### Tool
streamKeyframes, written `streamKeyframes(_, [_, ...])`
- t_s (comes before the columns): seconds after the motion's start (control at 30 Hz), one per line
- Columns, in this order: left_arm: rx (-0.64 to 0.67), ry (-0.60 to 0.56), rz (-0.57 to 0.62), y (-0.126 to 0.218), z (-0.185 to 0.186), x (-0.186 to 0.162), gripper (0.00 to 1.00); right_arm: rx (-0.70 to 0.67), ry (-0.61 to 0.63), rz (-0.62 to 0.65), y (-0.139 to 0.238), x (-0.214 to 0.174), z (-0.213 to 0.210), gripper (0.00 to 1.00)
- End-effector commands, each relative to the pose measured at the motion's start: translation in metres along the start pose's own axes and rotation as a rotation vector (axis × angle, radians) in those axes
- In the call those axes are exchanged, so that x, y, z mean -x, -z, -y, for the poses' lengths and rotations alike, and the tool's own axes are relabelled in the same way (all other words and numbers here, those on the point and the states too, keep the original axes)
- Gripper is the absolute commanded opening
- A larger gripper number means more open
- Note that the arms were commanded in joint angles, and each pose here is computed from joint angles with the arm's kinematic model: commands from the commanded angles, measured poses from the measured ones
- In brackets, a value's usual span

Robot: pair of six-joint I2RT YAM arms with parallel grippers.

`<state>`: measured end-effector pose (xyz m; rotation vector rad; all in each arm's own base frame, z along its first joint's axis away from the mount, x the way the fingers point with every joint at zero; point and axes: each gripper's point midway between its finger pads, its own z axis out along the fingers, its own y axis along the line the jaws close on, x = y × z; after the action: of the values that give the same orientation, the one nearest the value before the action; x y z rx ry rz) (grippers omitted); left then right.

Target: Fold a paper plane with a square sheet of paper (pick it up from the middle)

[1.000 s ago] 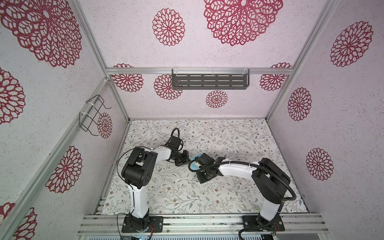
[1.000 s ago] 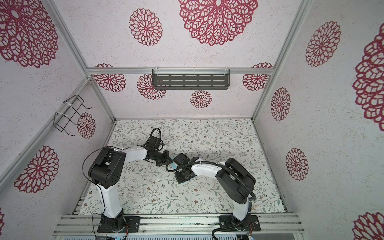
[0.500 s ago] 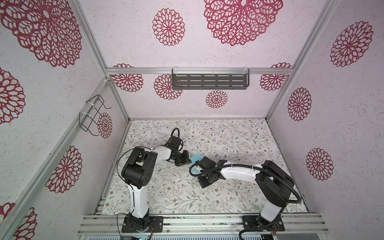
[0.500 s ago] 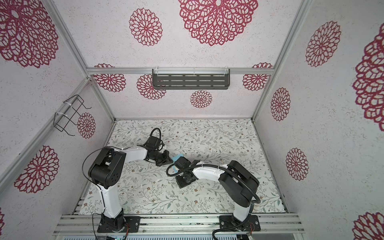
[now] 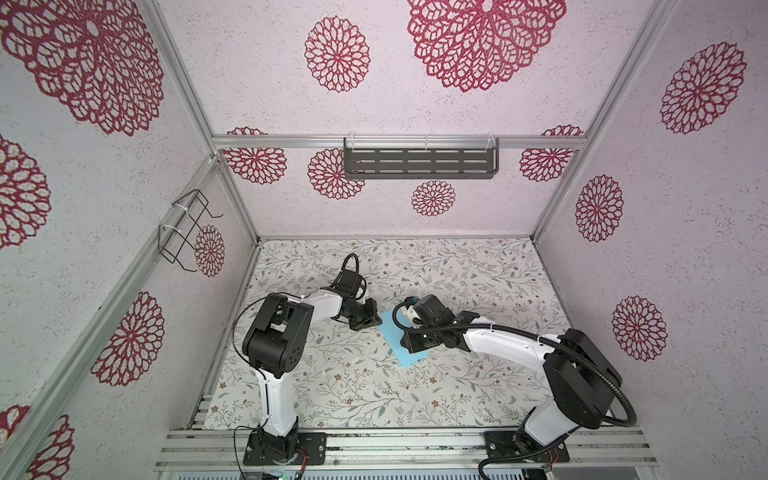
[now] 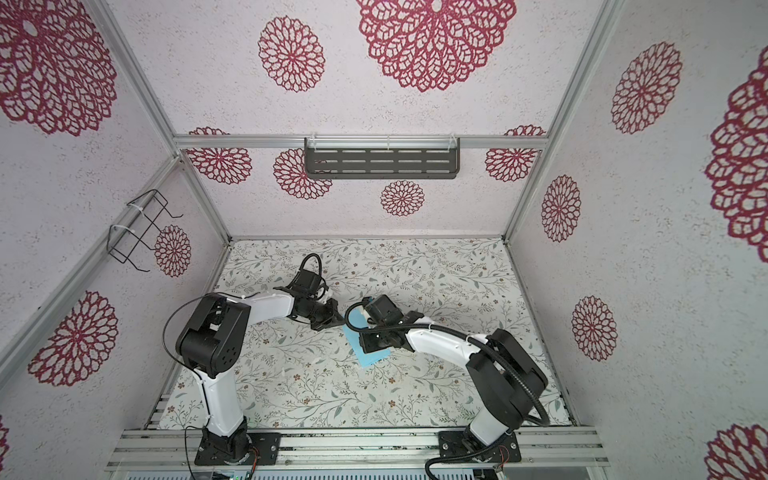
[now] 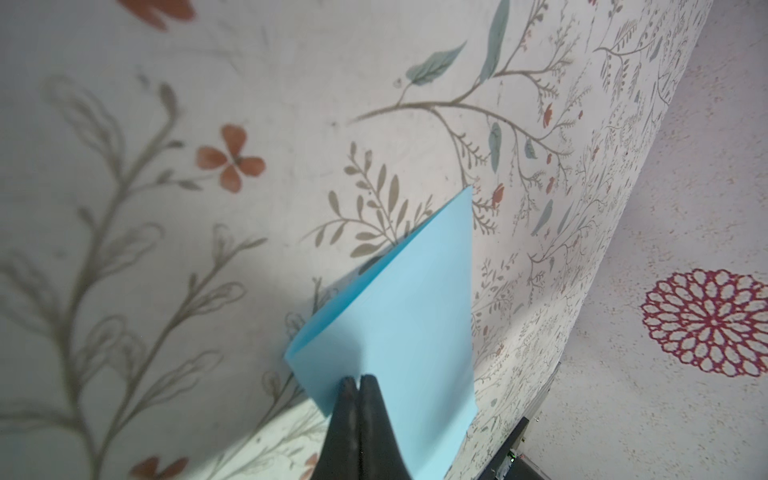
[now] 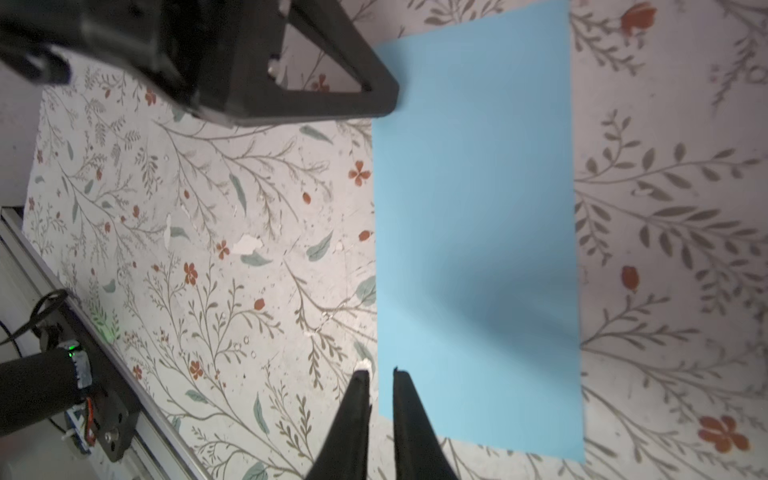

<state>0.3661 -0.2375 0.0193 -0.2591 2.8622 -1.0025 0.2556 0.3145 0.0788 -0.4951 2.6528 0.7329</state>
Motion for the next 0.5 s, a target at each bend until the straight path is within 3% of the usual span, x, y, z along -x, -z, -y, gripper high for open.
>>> streamKeyframes(0.0, [-0.015,-0.040,0.033,0.016,0.014,0.008,0.03,0.014,-0.032,0.009,-0.011,0.013,-0.003,0.18])
streamKeyframes(0.47, [0.131,-0.043,-0.006,-0.001,-0.022,0.006,0.03,-0.046,-0.097,-0.126,-0.037,-0.018,0.020,0.19])
